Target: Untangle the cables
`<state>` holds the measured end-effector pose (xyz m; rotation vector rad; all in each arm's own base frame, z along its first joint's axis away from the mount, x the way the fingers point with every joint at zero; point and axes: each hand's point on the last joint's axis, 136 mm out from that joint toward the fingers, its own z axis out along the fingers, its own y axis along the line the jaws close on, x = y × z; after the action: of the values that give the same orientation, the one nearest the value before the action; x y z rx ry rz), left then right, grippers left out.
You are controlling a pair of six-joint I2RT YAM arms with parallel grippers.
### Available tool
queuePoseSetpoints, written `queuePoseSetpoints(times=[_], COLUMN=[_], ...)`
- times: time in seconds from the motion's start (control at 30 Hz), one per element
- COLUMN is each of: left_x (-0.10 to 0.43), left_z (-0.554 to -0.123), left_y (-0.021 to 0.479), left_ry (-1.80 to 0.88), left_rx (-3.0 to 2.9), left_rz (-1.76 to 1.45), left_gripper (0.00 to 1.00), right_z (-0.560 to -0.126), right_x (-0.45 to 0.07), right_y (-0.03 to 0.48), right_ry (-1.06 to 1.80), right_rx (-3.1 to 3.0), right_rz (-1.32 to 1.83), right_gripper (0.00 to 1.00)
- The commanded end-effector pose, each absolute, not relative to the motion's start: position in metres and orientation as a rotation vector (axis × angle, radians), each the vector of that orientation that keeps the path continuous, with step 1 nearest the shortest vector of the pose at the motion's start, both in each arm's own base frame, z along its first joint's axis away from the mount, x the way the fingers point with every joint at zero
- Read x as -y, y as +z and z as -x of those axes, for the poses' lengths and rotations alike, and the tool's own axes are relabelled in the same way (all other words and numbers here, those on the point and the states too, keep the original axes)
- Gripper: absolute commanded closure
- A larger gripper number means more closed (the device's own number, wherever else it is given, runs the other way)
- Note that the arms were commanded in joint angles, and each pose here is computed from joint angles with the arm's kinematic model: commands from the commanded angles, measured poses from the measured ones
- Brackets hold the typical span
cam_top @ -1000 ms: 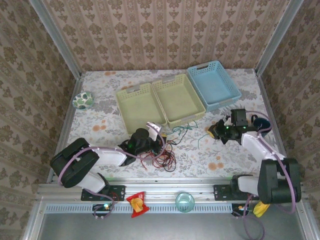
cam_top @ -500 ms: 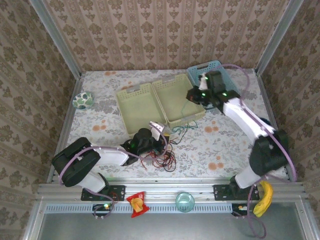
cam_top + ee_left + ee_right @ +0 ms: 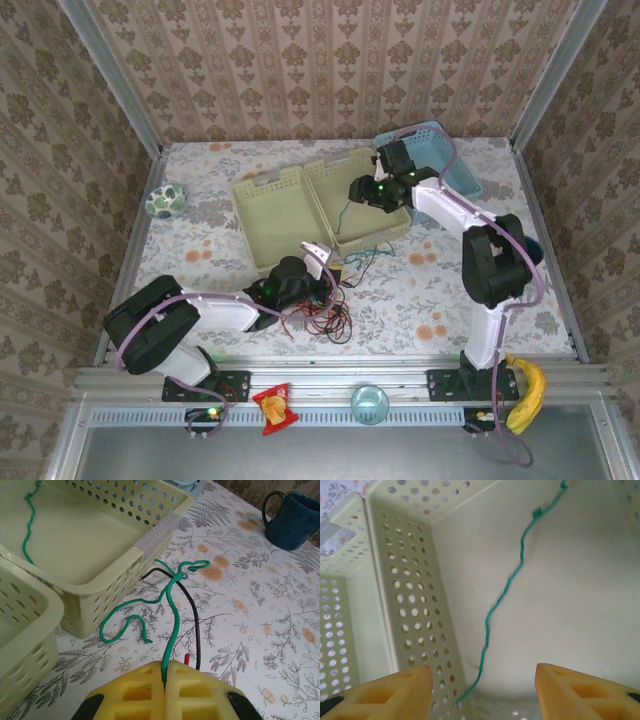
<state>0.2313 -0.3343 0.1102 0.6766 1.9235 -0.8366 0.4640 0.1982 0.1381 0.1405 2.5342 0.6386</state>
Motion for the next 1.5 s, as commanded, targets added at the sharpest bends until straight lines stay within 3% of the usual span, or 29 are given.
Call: queuePoseSetpoints(times=[0.0,0.4,0.83,0.87,1.0,1.07,1.13,1.2,1.23,1.47], left_x=[0.336,0.35,0.371,0.372,0.378,0.378,0.374,0.368,0.366,0.34], left_z=[-0.234,-0.233,-0.228,-0.227,-0.224,-0.226,-0.229,-0.23,-0.231,-0.229], left_y=[0.128,0.155,0.169,0.169,0.169,0.166,0.163,0.159,0.156,0.138], left_ry=[-0.839,-0.903,-0.965,-0.972,-1.014,-1.01,-1.0,-0.998,-0.997,-0.915], left_rx=[-1.879,-1.777,-1.718,-1.714,-1.708,-1.724,-1.742,-1.754,-1.766,-1.847], left_rz=[-0.66,-0.696,-0.741,-0.747,-0.755,-0.741,-0.715,-0.696,-0.689,-0.673], left_gripper=[1.0,1.0,1.0,1.0,1.0,1.0,0.86,0.58,0.49,0.42], right_z=[-0.448,-0.326,-0.326,-0.328,-0.338,-0.342,-0.345,-0.349,-0.351,-0.355], right_x=[-0.182,-0.215,-0.228,-0.23,-0.234,-0.232,-0.228,-0.219,-0.213,-0.171], right_y=[0.185,0.154,0.142,0.143,0.143,0.145,0.15,0.157,0.161,0.181], right_ry=[0.631,1.095,1.272,1.288,1.327,1.32,1.315,1.293,1.271,0.987], right_rx=[-2.418,-2.559,-2.525,-2.512,-2.482,-2.47,-2.447,-2.411,-2.392,-2.33], right_rz=[-0.138,-0.086,-0.182,-0.193,-0.251,-0.28,-0.301,-0.342,-0.356,-0.357], right_gripper=[0.43,0.42,0.47,0.52,0.9,0.99,1.0,1.0,1.0,1.0])
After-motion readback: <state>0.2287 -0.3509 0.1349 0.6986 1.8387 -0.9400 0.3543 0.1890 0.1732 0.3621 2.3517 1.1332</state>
